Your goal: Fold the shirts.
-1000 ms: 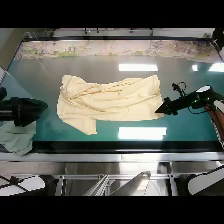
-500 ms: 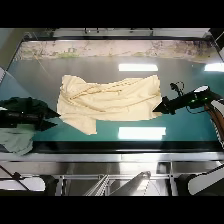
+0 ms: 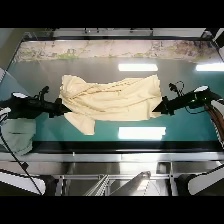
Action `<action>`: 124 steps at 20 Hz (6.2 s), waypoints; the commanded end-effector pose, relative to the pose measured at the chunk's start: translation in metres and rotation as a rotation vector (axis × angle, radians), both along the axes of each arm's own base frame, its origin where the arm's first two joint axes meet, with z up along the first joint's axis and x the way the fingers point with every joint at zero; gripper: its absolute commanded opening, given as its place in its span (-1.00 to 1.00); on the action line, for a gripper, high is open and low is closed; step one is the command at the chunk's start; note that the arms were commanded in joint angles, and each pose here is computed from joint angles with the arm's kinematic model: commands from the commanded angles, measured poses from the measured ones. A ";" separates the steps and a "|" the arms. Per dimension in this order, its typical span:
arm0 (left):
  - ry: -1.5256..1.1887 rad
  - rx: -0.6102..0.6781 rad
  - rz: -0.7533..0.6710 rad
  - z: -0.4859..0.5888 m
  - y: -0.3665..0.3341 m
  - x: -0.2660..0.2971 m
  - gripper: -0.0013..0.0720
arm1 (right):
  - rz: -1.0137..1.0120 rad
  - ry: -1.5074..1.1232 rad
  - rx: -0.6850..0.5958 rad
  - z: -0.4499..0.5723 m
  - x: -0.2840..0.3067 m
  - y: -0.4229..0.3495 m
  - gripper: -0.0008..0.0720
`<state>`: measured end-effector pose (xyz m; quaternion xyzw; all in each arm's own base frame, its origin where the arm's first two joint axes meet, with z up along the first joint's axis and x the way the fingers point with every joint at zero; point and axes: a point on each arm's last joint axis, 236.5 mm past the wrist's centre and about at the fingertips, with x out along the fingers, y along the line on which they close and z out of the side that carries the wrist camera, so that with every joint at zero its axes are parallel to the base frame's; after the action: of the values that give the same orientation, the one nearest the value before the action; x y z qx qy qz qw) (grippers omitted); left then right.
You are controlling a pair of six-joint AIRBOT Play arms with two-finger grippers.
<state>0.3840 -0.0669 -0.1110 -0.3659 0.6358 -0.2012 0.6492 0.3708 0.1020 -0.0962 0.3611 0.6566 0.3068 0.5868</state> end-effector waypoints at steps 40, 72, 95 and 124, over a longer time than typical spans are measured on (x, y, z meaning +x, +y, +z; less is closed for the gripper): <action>-0.553 -0.173 -0.162 0.136 -0.027 0.200 -0.89 | -0.516 -0.720 -0.125 0.094 0.180 -0.080 -0.94; 0.062 -0.143 -0.303 0.119 -0.010 0.062 0.75 | -0.126 -0.246 -0.241 0.062 0.047 -0.141 -0.26; 0.190 -0.054 0.073 0.073 -0.016 -0.184 0.75 | -0.188 -0.084 -0.018 -0.008 -0.064 -0.065 -0.93; 0.114 -0.048 0.112 0.042 -0.044 -0.170 -0.89 | -0.320 0.118 -0.186 0.033 -0.122 -0.135 -0.93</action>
<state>0.2279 -0.1248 -0.0619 -0.4668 0.6093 -0.1884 0.6127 0.2669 -0.0130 -0.0604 0.4391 0.6224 0.1828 0.6216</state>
